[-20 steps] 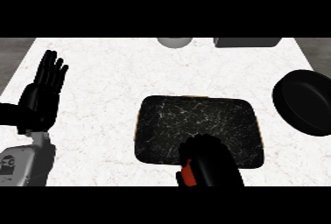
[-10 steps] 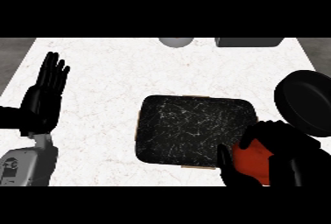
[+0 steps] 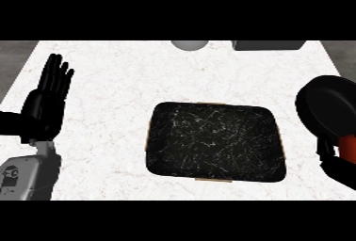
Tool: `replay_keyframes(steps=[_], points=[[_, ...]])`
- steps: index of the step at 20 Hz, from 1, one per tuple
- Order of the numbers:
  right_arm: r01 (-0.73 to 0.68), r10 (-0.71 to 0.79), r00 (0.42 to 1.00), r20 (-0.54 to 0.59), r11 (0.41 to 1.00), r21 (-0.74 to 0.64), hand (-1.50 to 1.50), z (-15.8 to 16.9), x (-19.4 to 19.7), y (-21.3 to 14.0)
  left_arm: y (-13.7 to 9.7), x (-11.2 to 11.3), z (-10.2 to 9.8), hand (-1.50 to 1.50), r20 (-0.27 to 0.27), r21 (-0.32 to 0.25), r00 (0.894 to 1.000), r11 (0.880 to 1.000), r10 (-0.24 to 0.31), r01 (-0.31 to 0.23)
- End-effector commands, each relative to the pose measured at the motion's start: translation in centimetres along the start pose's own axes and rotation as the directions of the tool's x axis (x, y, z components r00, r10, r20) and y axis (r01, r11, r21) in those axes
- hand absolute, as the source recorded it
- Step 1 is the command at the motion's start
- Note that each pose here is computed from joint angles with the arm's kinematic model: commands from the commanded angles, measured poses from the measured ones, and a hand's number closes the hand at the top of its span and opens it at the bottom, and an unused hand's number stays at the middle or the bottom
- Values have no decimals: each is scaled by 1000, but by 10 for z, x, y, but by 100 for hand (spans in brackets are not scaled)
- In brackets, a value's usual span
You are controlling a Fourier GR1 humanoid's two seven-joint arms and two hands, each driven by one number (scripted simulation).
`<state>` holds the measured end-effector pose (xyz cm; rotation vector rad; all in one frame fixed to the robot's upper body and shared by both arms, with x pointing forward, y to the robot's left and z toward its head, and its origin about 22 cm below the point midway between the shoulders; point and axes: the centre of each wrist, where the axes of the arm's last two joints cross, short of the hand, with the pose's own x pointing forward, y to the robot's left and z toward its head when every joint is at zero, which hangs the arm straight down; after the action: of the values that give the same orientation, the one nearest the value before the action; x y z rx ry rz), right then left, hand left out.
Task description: Pick the bell pepper from the tray and place it in the pot
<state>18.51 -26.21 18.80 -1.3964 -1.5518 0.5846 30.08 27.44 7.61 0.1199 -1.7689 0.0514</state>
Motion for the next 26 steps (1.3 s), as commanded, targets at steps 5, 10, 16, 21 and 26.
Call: replay_keyframes(steps=[5,10,16,21,26], points=[[35,-36,995,-95,999,-11,150,-64,-111,-6,-20,0,-7,0,-9,-12,1000,1000,21,-21],[46,-45,997,-67,999,10,150,-88,-157,1,-12,7,-1,0,-9,-20,1000,1000,6,-6],[2,0,999,-40,999,50,150,-93,-200,51,-13,15,-6,0,-6,-24,1000,1000,6,-6],[-17,24,997,-70,995,95,150,-116,-229,56,-13,-5,5,0,-2,-23,1000,1000,15,-15],[85,-33,979,-202,964,253,150,-108,-250,81,4,4,-1,0,4,-38,1000,999,13,-13]])
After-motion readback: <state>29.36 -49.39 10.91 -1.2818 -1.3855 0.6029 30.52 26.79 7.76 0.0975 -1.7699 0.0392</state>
